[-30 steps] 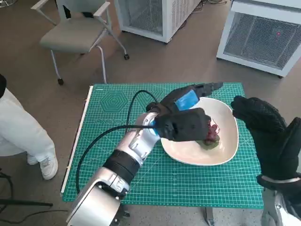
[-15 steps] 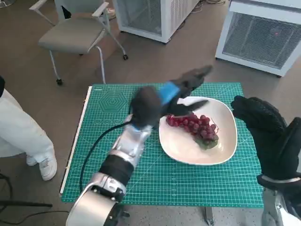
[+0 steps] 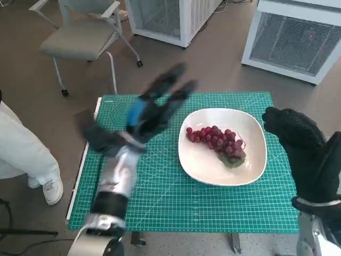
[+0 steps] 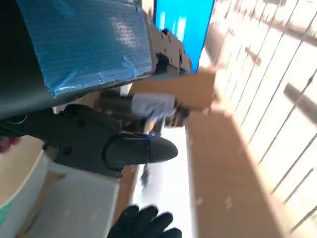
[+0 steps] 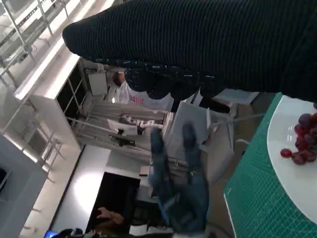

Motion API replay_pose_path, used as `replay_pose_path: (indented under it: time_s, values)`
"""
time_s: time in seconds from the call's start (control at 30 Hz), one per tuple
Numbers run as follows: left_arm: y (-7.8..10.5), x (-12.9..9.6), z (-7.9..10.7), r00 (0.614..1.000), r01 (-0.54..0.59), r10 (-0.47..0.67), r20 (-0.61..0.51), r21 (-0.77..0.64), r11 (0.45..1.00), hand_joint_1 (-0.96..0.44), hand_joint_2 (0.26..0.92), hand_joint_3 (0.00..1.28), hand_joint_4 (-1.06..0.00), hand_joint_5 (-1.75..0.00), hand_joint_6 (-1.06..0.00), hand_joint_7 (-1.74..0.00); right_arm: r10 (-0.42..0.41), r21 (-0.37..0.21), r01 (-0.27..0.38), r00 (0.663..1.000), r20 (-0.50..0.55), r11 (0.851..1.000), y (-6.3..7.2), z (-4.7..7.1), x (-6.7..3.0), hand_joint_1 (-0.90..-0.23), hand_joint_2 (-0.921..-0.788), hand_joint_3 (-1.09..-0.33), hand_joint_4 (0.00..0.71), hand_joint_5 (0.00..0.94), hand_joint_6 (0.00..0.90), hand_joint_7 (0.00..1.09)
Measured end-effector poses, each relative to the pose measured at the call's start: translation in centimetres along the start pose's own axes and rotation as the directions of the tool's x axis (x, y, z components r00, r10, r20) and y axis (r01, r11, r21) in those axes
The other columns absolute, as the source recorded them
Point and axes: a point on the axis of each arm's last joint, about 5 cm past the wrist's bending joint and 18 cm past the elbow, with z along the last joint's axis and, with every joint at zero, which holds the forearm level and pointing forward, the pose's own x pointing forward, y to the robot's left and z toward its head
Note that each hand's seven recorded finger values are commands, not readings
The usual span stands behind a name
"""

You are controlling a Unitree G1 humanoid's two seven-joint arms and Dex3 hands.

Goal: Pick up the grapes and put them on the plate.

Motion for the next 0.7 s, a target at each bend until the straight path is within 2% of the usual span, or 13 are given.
replay_pose_path:
  time_s: [0.17, 0.37, 0.6, 0.7]
  values:
    - [0.6, -2.1, -0.1, 0.999, -0.049, 0.048, 0.013, 0.019, 0.999, -0.49, 0.918, 0.05, -0.3, -0.01, -0.29, 0.0, 0.002, 0.004, -0.002, 1.0, 0.001, 1.0, 0.1, 0.0, 0.05, -0.543, -0.921, -0.558, 0.335, 0.311, 0.164, 0.86]
    - [0.5, -3.8, 0.0, 0.997, -0.074, 0.072, 0.024, 0.061, 0.995, -0.49, 0.914, 0.02, -0.25, 0.0, -0.26, 0.0, 0.001, 0.011, -0.001, 1.0, -0.001, 1.0, 0.2, -0.2, 0.08, -0.543, -0.921, -0.557, 0.336, 0.31, 0.169, 0.86]
    - [0.2, -4.2, 0.1, 0.997, -0.068, 0.065, 0.031, 0.084, 0.994, -0.48, 0.917, 0.01, -0.24, 0.0, -0.25, 0.0, 0.0, 0.012, 0.0, 1.0, -0.004, 1.0, 0.2, -0.2, 0.07, -0.543, -0.921, -0.557, 0.336, 0.309, 0.172, 0.86]
    - [0.1, -4.1, 0.2, 0.998, -0.061, 0.058, 0.035, 0.09, 0.994, -0.46, 0.911, 0.0, -0.19, 0.0, -0.22, 0.0, 0.0, 0.012, 0.0, 1.0, -0.003, 1.0, 0.2, -0.2, 0.07, -0.543, -0.921, -0.557, 0.336, 0.309, 0.173, 0.85]
